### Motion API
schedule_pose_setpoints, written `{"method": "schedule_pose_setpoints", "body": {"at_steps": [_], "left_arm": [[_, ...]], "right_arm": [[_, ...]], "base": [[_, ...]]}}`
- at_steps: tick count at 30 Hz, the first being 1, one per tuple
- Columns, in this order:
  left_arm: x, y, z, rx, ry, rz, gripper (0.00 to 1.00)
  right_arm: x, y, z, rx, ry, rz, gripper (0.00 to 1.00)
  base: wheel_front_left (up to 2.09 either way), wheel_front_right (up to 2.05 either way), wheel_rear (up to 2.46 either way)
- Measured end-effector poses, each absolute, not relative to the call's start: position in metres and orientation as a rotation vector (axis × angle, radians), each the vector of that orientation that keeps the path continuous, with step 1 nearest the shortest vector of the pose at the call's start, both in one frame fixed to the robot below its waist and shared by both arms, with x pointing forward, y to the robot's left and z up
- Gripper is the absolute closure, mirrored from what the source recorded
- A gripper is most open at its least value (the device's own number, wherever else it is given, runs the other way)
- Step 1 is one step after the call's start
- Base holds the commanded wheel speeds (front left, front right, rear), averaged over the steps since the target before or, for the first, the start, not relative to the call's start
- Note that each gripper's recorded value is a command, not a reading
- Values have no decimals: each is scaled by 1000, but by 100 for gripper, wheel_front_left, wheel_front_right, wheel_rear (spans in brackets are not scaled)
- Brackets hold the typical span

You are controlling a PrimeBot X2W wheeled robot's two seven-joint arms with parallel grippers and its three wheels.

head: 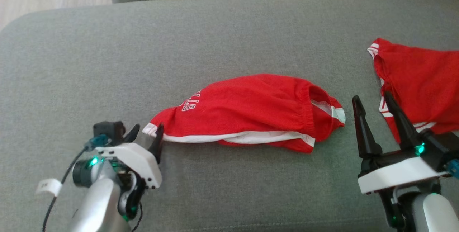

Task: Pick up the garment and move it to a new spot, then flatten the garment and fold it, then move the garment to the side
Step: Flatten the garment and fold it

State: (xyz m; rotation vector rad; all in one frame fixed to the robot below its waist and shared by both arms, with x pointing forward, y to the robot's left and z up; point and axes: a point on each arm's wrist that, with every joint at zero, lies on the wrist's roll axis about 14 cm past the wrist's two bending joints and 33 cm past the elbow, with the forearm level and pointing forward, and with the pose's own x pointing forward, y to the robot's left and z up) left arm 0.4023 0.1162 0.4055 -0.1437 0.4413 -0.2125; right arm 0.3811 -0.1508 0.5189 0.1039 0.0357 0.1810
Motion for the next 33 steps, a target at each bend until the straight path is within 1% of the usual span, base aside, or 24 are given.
{"method": "schedule_pose_setpoints", "body": {"at_steps": [5, 9, 10, 11, 12, 13, 16, 20, 28, 30, 33], "left_arm": [[399, 122, 374, -185, 568, -179, 0], [405, 118, 371, -226, 581, -183, 0], [407, 117, 371, -235, 586, -187, 4], [408, 116, 370, -236, 593, -189, 54], [409, 115, 370, -235, 595, -198, 91], [410, 113, 369, -232, 598, -204, 100], [407, 108, 366, -220, 609, -228, 100], [407, 105, 368, -185, 580, -253, 100], [418, 109, 390, -167, 450, -240, 100], [421, 110, 397, -166, 423, -236, 100], [422, 111, 405, -169, 393, -236, 100]], "right_arm": [[382, -156, 506, 110, 73, 164, 0], [382, -157, 501, 117, 90, 159, 0], [382, -157, 500, 117, 92, 158, 0], [383, -157, 499, 117, 93, 157, 0], [383, -158, 499, 117, 95, 154, 0], [383, -159, 498, 117, 97, 152, 0], [384, -161, 500, 116, 90, 147, 0], [384, -163, 501, 116, 89, 140, 0], [384, -160, 502, 120, 86, 145, 0], [383, -156, 498, 119, 109, 161, 0], [377, -142, 481, 133, 190, 206, 0]], "base": [[0, 0, 0], [0, 0, 0], [0, 0, 0], [0, 0, 0], [0, 0, 0], [0, 0, 0], [0, 0, 0], [0, 0, 0], [0, 0, 0], [0, 0, 0], [0, 0, 0]]}}
